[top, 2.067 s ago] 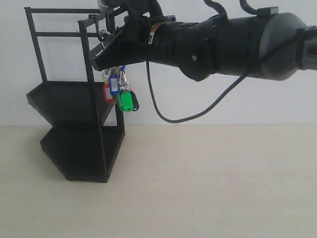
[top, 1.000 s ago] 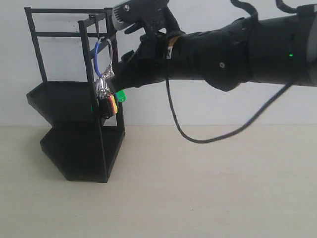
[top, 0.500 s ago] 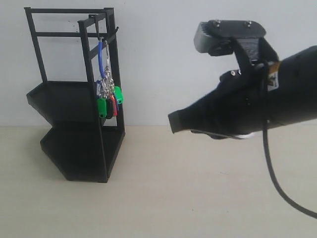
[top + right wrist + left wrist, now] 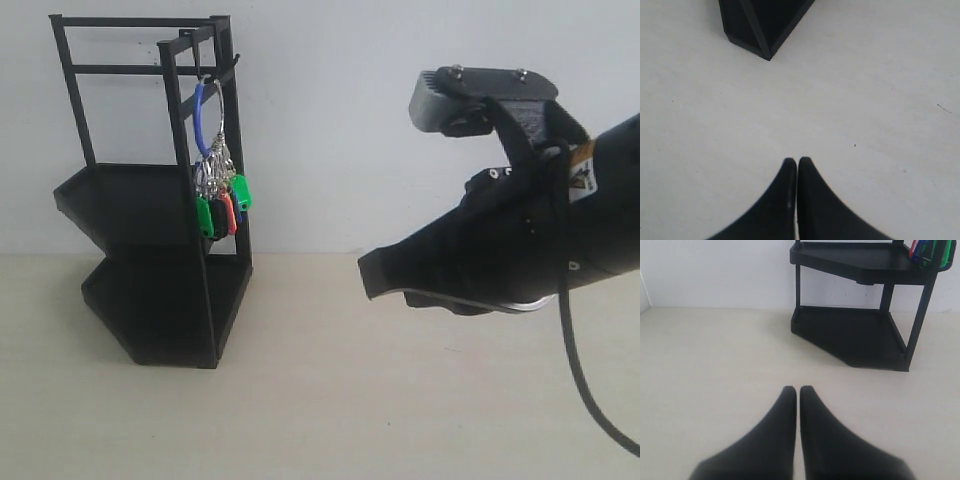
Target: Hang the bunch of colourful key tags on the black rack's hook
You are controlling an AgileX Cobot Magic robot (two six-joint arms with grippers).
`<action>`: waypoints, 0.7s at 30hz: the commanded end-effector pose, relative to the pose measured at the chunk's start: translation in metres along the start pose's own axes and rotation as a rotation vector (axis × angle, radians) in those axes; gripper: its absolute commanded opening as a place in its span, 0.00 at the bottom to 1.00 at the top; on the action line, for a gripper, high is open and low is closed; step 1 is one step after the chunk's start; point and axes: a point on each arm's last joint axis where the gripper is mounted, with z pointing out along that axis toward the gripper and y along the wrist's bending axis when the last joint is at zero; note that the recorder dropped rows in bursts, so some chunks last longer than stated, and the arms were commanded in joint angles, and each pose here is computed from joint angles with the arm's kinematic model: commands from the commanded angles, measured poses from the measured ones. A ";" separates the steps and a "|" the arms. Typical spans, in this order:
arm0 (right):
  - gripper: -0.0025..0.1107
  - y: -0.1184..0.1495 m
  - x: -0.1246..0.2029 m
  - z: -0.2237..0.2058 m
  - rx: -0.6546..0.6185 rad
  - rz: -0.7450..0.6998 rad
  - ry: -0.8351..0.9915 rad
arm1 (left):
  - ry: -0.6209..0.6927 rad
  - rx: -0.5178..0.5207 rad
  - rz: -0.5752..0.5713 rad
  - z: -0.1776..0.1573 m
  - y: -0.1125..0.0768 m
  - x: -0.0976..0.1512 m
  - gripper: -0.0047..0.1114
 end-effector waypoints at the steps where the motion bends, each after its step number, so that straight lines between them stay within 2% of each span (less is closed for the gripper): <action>1: 0.02 0.001 0.001 -0.003 -0.003 0.004 -0.001 | -0.002 -0.001 -0.003 0.000 0.000 -0.001 0.08; 7: 0.02 -0.002 0.012 0.003 0.008 0.000 0.046 | -0.002 -0.001 -0.003 0.000 0.000 -0.001 0.08; 15: 0.02 -0.017 0.071 0.033 0.050 -0.023 0.178 | -0.002 -0.001 -0.003 0.000 0.000 -0.001 0.08; 21: 0.02 -0.026 0.110 0.042 0.034 -0.038 0.108 | -0.002 -0.001 -0.003 0.000 0.000 -0.001 0.08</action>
